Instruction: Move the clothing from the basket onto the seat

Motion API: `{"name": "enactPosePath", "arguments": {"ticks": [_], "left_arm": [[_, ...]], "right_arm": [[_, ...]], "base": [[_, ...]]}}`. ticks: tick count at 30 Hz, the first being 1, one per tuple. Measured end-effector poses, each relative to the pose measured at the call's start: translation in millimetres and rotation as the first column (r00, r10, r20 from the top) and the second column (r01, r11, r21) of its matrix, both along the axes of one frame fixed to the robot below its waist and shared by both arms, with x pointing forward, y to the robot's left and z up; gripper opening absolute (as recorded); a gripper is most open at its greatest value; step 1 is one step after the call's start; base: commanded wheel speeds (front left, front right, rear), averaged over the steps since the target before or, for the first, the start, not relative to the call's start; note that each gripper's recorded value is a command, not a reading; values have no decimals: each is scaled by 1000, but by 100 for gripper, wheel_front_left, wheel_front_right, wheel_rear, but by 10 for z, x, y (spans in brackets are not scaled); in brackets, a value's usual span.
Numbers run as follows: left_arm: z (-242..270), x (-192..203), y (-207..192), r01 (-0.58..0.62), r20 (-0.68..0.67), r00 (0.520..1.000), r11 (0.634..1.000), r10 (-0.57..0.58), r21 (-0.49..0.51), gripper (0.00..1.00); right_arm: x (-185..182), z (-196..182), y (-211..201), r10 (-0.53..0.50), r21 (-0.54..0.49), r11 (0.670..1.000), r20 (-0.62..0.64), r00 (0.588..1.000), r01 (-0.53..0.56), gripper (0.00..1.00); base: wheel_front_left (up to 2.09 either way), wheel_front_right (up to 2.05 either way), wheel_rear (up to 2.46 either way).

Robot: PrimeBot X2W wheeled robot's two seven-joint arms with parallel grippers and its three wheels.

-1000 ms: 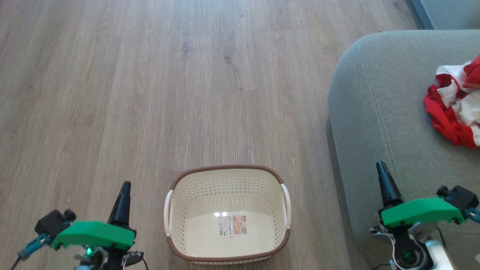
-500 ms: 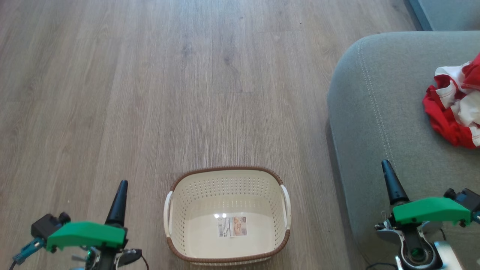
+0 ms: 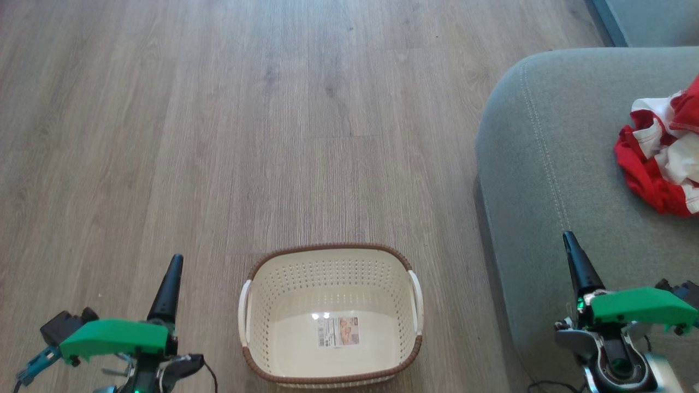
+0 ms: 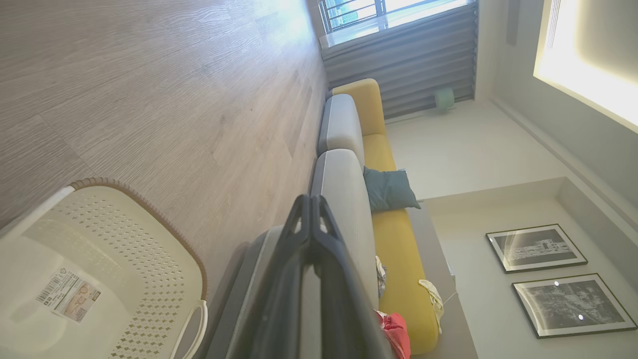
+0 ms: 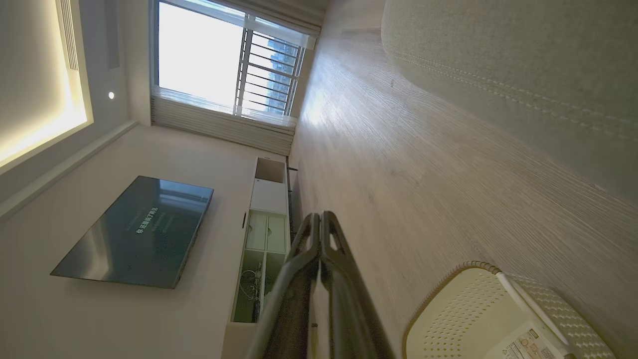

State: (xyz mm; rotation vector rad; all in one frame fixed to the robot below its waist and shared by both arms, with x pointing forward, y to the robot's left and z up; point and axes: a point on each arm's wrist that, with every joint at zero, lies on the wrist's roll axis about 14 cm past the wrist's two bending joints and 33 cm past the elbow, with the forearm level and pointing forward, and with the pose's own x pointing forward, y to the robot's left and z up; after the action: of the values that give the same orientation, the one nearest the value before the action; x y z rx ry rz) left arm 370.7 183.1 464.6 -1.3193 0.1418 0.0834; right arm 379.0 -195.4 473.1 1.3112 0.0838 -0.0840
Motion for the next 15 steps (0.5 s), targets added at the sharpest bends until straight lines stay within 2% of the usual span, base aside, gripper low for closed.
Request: {"name": "enactPosePath", "arguments": {"ticks": [15], "left_arm": [[47, 2, 37, -16, 19, 1000, 986, 20, -163, 0]], "right_arm": [[-4, 62, -76, -28, 168, 985, 22, 999, 24, 0]], "base": [[0, 0, 0]]}}
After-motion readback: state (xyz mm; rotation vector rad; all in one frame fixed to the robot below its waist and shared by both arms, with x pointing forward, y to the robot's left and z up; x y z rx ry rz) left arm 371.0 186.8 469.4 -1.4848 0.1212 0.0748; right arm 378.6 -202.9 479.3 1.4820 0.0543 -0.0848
